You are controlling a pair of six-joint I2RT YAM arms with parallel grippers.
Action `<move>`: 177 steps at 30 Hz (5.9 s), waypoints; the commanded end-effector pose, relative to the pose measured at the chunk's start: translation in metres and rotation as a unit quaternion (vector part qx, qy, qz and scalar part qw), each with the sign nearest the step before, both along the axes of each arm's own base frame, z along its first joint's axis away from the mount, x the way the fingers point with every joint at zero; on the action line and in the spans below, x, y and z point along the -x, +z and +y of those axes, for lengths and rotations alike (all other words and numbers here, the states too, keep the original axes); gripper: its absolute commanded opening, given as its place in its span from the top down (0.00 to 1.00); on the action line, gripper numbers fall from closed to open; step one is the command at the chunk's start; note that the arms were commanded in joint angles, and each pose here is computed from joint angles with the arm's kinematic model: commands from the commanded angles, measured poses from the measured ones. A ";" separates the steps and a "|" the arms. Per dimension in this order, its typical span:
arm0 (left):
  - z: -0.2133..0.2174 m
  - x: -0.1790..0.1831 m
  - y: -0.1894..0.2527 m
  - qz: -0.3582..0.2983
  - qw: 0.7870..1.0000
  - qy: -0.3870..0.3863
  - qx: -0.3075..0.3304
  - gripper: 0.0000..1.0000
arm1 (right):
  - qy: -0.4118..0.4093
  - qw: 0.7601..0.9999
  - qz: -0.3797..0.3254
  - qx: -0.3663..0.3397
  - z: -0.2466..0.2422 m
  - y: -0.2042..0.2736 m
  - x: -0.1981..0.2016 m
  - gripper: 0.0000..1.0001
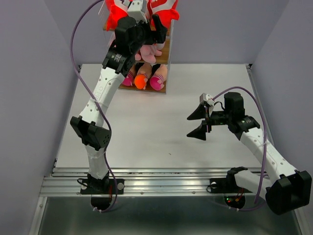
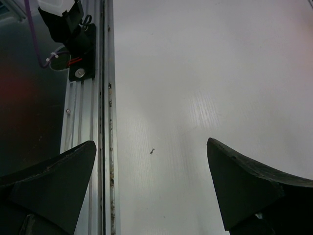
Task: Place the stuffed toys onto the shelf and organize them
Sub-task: Place the stuffed toy onto shelf, then grab a stuffed toy with the left arm, then pass the stuffed toy from the left arm to the right, then pass the stuffed toy from the right arm to the left
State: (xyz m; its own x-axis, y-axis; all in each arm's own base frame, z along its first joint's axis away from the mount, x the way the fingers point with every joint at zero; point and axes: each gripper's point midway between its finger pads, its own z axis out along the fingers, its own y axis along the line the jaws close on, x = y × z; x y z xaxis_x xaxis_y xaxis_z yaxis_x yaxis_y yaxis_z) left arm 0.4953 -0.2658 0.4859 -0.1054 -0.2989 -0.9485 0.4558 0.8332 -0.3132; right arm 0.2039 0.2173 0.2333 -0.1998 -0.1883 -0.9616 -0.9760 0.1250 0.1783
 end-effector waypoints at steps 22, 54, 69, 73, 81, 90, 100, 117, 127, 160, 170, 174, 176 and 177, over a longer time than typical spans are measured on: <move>-0.011 -0.003 0.041 -0.071 0.997 -0.011 0.026 0.18 | -0.008 1.000 -0.029 0.001 -0.002 0.002 -0.007 0.00; -0.015 0.046 0.100 -0.190 0.978 -0.083 -0.002 1.00 | -0.013 1.000 -0.028 0.002 -0.004 0.001 -0.009 0.00; -0.012 0.099 0.126 -0.237 0.963 -0.130 -0.018 1.00 | -0.022 0.999 -0.037 0.001 -0.006 0.007 -0.011 0.00; -0.024 0.132 0.100 -0.226 0.961 -0.140 -0.073 1.00 | -0.063 0.997 -0.037 0.001 -0.011 0.026 -0.020 0.00; -0.014 0.193 -0.008 -0.115 0.978 -0.094 -0.145 1.00 | -0.239 0.971 -0.024 -0.011 -0.042 0.155 -0.052 0.00; 0.006 0.238 -0.125 -0.031 0.980 -0.079 -0.182 1.00 | -0.192 0.967 0.131 -0.104 -0.021 0.235 -0.011 0.00; -0.011 0.274 -0.153 -0.026 0.980 -0.081 -0.181 1.00 | -0.273 0.920 0.257 -0.118 -0.017 0.196 -0.075 0.00; -0.038 0.273 -0.149 -0.019 0.984 -0.092 -0.149 1.00 | -0.156 0.922 0.341 -0.099 0.018 0.145 -0.058 0.41; -0.059 0.319 -0.121 -0.026 0.971 -0.233 -0.046 0.11 | 0.020 0.969 0.225 -0.104 0.012 0.155 -0.021 0.93; -0.014 0.360 -0.135 -0.041 0.878 -0.471 0.074 0.01 | 0.103 0.988 0.037 -0.107 -0.006 0.224 0.004 0.99; -0.019 0.354 -0.129 -0.034 0.878 -0.465 0.104 0.05 | 0.102 0.988 0.031 -0.113 -0.002 0.226 0.006 0.99; -0.022 0.353 -0.130 -0.033 0.880 -0.461 0.108 0.07 | 0.102 0.988 0.033 -0.114 0.000 0.227 0.008 0.99; -0.023 0.352 -0.130 -0.031 0.881 -0.460 0.109 0.07 | 0.101 0.988 0.034 -0.115 0.000 0.227 0.007 0.99; -0.024 0.351 -0.131 -0.031 0.882 -0.458 0.110 0.08 | 0.100 0.988 0.035 -0.115 0.000 0.226 0.007 0.99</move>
